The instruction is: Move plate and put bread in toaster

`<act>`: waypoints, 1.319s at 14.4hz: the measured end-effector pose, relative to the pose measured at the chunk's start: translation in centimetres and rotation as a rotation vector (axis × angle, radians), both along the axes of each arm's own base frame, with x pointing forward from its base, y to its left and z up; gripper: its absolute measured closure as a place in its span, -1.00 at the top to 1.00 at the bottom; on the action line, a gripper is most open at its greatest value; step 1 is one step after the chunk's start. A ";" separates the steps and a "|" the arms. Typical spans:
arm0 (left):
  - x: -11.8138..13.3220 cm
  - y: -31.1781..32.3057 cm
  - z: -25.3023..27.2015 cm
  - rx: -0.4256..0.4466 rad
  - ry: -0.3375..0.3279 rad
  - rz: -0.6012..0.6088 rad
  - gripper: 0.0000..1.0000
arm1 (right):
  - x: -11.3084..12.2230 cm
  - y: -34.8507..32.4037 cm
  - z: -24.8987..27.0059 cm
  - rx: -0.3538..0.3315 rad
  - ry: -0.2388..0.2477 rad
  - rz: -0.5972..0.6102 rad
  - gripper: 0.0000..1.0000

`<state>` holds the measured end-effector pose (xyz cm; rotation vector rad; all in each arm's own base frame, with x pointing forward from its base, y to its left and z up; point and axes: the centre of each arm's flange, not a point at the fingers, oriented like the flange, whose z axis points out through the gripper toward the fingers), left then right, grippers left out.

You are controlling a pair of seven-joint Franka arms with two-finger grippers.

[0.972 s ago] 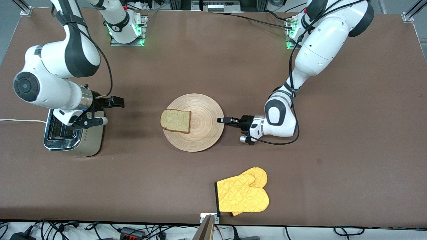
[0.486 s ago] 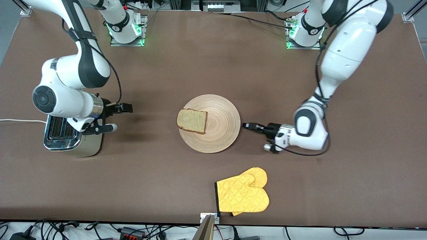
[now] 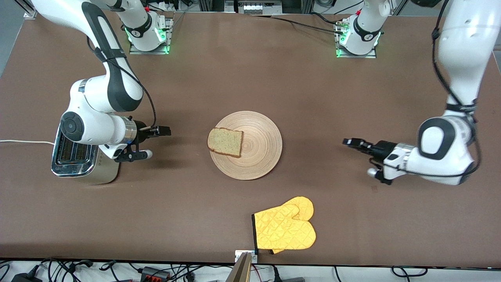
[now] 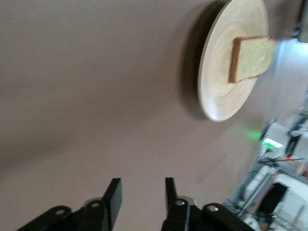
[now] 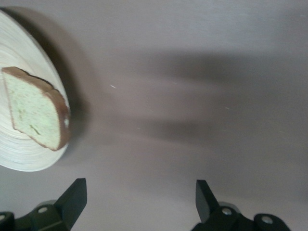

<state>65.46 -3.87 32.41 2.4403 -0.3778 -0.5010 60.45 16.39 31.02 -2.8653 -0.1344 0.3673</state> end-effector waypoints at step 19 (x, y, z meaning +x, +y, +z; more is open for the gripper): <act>-9.1 1.9 19.4 0.616 -0.419 0.052 1.00 | -2.6 13.4 -9.8 0.178 -0.020 -0.126 0.37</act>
